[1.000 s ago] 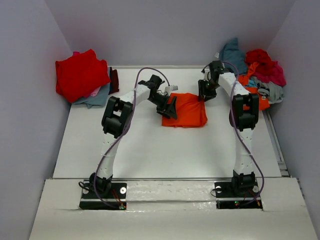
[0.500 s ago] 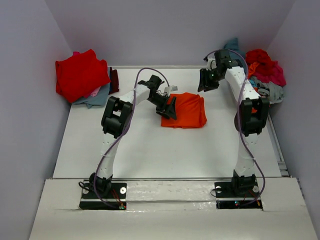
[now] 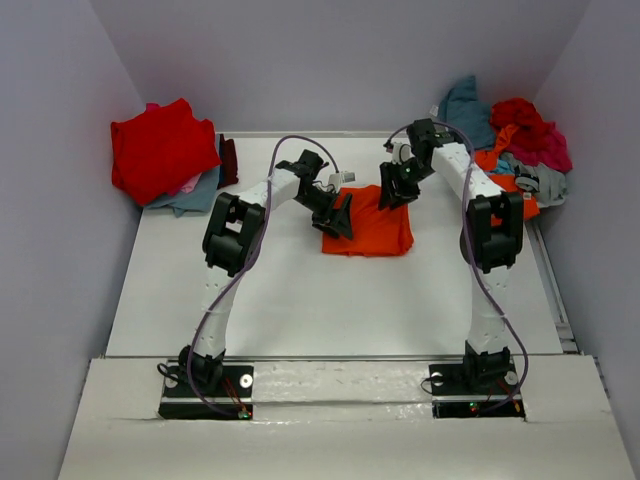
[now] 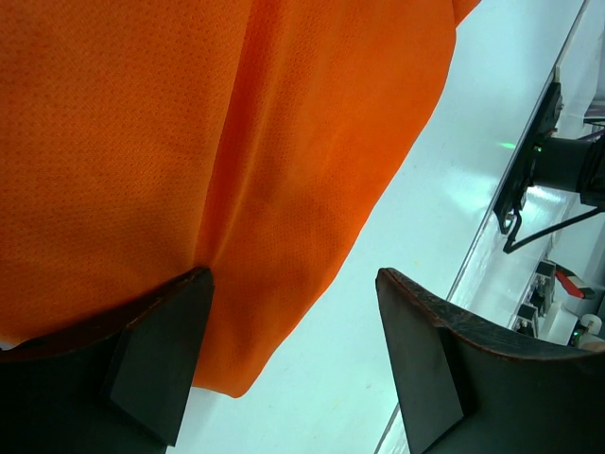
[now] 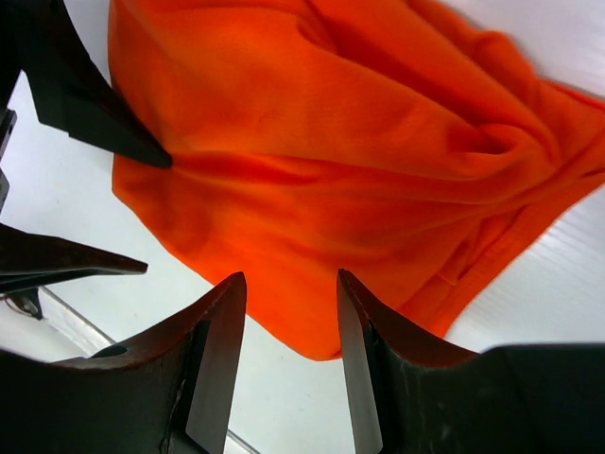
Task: Fold and stack the t-shirts
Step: Fold the tshirt
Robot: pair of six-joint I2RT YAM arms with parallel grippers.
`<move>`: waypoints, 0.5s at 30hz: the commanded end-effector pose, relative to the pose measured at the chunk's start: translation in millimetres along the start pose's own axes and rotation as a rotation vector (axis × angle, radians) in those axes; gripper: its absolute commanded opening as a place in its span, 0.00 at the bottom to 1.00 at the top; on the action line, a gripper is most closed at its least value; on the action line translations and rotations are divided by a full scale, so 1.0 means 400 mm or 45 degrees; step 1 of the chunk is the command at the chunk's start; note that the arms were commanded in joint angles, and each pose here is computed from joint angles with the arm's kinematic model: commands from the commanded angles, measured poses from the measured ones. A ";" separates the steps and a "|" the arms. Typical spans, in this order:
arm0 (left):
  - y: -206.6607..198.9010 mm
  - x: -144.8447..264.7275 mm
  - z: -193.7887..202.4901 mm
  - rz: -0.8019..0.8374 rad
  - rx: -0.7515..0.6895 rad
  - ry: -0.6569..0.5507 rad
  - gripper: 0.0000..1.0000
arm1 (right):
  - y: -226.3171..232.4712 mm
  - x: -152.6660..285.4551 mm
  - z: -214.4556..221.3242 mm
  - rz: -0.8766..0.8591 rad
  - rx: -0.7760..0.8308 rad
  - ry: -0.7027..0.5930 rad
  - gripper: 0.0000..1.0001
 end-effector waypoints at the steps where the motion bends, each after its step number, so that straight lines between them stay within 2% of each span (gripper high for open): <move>1: -0.016 0.022 0.020 -0.066 -0.002 0.048 0.84 | 0.026 -0.016 0.026 -0.048 0.030 0.054 0.49; 11: -0.015 0.022 0.017 -0.067 -0.004 0.049 0.84 | 0.010 -0.058 0.077 -0.053 -0.013 0.176 0.49; 15: -0.017 0.023 0.016 -0.068 -0.005 0.047 0.85 | -0.021 -0.071 0.104 0.045 -0.044 0.212 0.49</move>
Point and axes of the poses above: each gripper's point midway between its finger pads, its own x axis back along the fingers, its own y axis along the line the jaws close on, z = x × y, the point moved 6 cm from there along x, back along the fingers, and after that the axes turned 8 degrees about -x, right-handed, at the moved point
